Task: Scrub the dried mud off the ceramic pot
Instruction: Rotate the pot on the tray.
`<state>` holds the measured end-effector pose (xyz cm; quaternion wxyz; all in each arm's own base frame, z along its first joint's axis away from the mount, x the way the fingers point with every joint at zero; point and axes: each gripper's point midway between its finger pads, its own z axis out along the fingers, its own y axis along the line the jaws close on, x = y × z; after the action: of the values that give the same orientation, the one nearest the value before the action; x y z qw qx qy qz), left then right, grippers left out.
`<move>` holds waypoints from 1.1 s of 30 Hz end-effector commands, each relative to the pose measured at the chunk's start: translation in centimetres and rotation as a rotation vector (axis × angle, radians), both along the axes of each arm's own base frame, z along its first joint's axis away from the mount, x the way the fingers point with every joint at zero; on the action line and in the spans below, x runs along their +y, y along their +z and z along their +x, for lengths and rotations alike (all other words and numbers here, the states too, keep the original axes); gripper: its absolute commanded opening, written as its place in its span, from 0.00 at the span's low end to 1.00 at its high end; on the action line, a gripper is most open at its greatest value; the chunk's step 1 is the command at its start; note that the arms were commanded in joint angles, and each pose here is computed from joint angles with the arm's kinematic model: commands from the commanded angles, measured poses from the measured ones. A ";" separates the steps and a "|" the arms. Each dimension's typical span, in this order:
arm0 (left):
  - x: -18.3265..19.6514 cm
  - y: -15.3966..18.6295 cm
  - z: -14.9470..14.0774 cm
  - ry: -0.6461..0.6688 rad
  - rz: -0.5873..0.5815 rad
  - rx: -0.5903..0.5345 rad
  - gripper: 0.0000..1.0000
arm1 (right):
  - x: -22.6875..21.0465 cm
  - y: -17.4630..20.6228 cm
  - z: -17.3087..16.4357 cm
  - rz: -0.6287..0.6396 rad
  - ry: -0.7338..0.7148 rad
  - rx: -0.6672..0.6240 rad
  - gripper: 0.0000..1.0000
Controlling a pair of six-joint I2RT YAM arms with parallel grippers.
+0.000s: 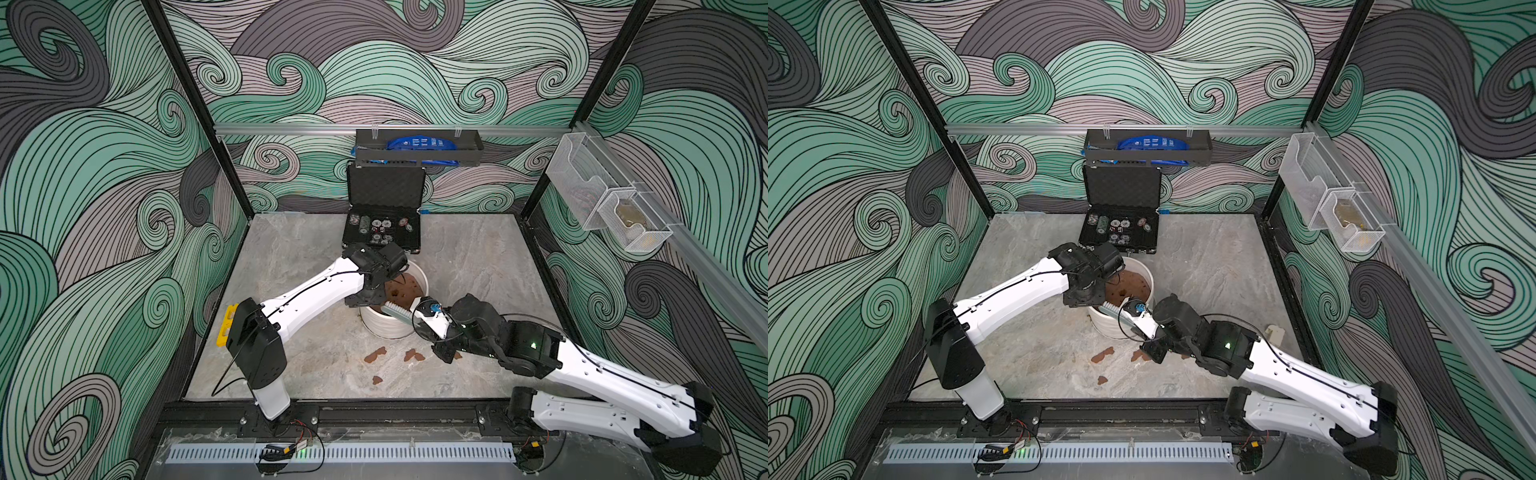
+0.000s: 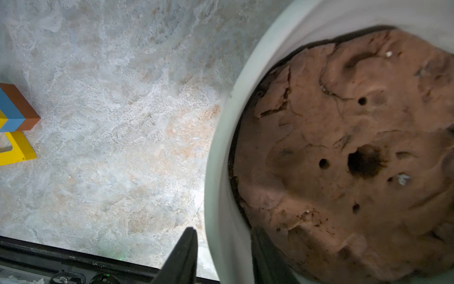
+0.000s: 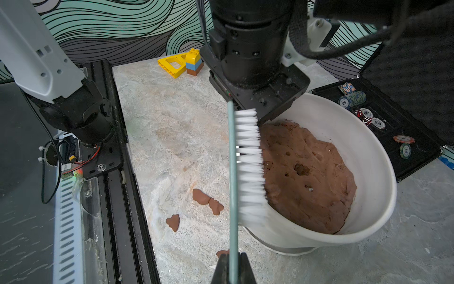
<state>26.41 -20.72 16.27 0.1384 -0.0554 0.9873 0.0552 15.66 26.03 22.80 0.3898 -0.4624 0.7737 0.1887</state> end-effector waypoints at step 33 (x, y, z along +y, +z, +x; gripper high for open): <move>-1.1 -0.9 8.0 -0.789 -0.100 -0.006 0.05 | 1.1 -0.5 -0.2 0.004 0.074 -0.004 0.00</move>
<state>34.80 -20.55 16.16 0.1681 0.2156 0.9615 -0.0284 14.19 27.39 20.12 0.3444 -0.5071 0.7601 0.2157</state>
